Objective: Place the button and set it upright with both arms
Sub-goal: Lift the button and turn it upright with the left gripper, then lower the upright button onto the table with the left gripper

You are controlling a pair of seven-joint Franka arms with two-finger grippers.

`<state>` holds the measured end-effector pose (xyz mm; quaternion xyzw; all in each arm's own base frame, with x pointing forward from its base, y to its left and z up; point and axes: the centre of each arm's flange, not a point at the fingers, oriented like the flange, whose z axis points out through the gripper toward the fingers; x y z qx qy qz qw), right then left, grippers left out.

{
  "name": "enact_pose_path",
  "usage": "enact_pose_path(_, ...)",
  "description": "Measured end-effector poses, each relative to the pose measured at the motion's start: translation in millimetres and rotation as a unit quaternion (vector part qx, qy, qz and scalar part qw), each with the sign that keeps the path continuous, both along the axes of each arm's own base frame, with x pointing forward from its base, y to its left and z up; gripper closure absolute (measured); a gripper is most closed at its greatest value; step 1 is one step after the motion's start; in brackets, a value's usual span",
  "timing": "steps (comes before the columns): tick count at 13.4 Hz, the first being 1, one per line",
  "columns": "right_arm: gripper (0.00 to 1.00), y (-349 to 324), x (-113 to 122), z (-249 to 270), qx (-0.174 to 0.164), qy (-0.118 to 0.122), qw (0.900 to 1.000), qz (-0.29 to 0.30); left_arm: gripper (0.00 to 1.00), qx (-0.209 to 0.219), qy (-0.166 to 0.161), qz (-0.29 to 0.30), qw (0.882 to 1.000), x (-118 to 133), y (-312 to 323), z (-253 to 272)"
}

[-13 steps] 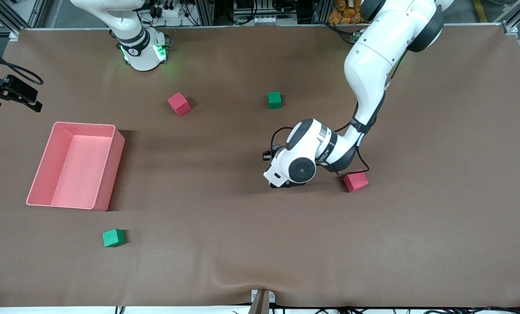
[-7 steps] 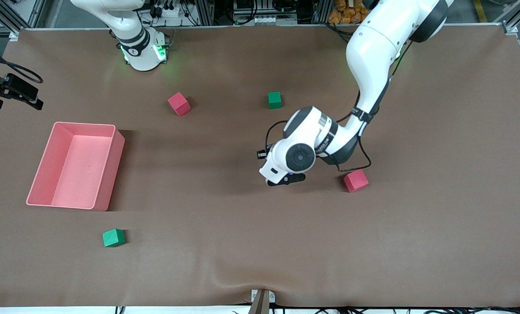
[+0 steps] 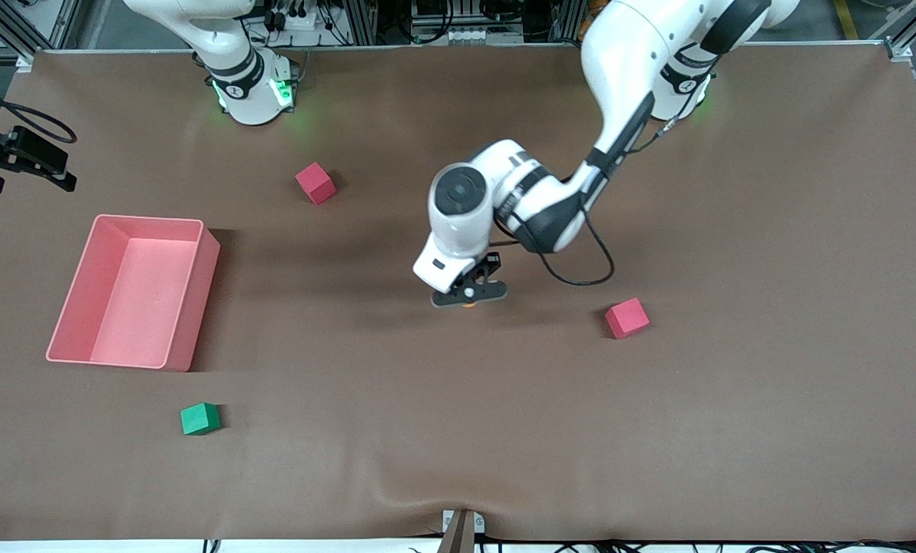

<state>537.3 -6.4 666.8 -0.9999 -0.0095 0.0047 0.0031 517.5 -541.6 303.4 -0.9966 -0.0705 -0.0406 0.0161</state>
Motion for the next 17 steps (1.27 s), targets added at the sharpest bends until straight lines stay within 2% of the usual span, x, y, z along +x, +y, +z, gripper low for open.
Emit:
enact_pose_path(3,0.00,3,0,1,-0.001,-0.001,1.000,0.003,0.63,0.044,-0.101,0.010,0.994,-46,-44,-5)
enact_pose_path(5,0.00,3,0,1,-0.001,-0.001,1.000,0.003,0.63,0.050,-0.169,0.016,0.984,-76,-70,-19)
enact_pose_path(7,0.00,0,0,1,-0.002,0.000,1.000,0.000,0.63,0.056,-0.222,0.018,0.973,-100,-87,-39)
enact_pose_path(12,0.00,-2,0,1,-0.002,0.000,1.000,-0.002,0.63,0.062,-0.318,-0.009,0.946,-148,-113,-92)
enact_pose_path(17,0.00,-3,0,0,-0.002,0.001,1.000,-0.002,0.63,0.051,-0.380,-0.028,0.923,-177,-124,-135)
